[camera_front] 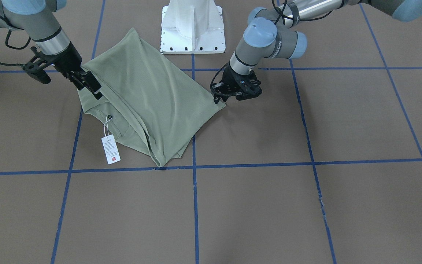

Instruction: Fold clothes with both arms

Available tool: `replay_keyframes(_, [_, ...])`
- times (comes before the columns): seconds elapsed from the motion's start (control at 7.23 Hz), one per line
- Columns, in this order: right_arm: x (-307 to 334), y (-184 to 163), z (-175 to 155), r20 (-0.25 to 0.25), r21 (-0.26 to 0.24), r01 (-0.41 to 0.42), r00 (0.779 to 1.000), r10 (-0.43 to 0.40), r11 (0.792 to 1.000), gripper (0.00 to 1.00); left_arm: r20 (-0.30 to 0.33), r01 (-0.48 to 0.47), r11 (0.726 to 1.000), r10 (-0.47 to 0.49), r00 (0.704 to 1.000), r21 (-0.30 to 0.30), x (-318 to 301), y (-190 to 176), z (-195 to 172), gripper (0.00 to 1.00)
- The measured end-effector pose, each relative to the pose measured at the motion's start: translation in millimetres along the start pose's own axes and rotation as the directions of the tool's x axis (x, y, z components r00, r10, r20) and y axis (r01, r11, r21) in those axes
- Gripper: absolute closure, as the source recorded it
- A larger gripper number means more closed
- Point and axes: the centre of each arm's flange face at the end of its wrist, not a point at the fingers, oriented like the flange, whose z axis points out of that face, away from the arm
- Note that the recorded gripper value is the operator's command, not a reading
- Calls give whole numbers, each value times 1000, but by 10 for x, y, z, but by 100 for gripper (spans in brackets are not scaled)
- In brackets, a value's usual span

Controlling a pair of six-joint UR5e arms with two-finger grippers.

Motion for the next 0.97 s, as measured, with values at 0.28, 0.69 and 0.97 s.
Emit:
replay_keyframes(0.28, [-78,-41,64,-7,10,4,1000,-4,1000,0,-3,-2,1000,2,1000,17,7,-15,2,100])
replay_keyframes(0.69, [-211,-38,98,7,9,6,1000,-6,1000,0,-30,-11,995,14,999,94,68,-388,-206,100])
replay_keyframes(0.97, [-235,-31,93,11,8,6,1000,-7,1000,0,-42,-35,978,45,998,206,244,-1066,-424,100])
